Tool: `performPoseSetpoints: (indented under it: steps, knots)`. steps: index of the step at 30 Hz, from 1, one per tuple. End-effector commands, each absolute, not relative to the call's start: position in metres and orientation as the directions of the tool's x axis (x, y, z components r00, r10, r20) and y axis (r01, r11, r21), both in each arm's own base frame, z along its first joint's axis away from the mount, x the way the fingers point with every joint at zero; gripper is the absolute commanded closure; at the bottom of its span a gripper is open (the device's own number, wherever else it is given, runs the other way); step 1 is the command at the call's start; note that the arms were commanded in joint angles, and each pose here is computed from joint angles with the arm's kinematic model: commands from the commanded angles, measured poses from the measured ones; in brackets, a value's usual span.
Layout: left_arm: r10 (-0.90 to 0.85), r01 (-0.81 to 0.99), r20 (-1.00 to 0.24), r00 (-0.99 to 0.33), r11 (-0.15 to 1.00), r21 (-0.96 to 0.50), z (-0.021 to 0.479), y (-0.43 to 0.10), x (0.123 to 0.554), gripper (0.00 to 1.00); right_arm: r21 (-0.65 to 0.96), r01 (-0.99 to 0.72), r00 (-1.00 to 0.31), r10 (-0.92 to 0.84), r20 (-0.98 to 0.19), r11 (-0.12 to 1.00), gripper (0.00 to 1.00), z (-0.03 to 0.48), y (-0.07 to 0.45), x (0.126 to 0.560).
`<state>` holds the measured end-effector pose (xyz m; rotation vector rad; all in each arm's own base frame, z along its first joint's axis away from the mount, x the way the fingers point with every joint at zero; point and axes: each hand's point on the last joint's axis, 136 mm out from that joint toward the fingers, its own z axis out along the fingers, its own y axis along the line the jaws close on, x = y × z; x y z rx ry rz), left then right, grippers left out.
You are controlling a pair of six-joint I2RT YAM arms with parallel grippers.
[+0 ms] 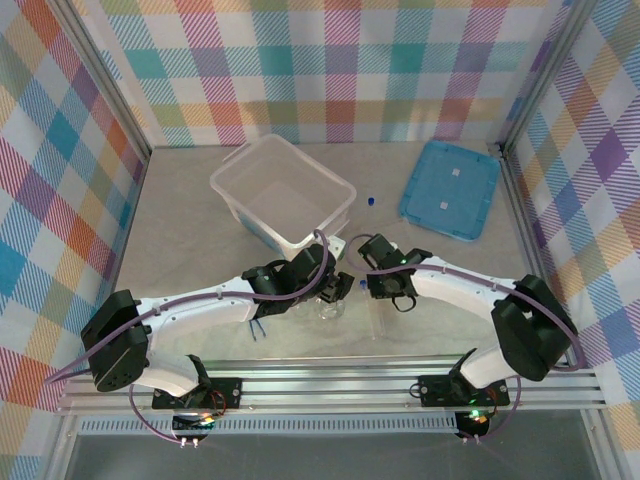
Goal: Organize the chemistry lab equipment
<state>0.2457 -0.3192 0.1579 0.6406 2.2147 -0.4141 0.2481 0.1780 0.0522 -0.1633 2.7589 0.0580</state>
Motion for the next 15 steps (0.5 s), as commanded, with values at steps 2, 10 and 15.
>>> performPoseSetpoints:
  steps: [2,10,15]
  knots:
    - [0.319,0.577,-0.765,-0.559,0.812,-0.083,0.158,-0.318,0.24,0.31,0.05,-0.119,-0.92,-0.091,-0.381,0.992,0.66,0.054,0.191,0.257]
    - [0.311,0.573,-0.771,-0.556,0.815,-0.085,0.16,-0.314,0.24,0.31,0.04,-0.126,-0.926,-0.103,-0.364,0.991,0.65,0.045,0.196,0.261]
    - [0.298,0.566,-0.774,-0.559,0.819,-0.093,0.16,-0.311,0.241,0.31,0.031,-0.13,-0.929,-0.111,-0.352,0.991,0.65,0.038,0.197,0.263]
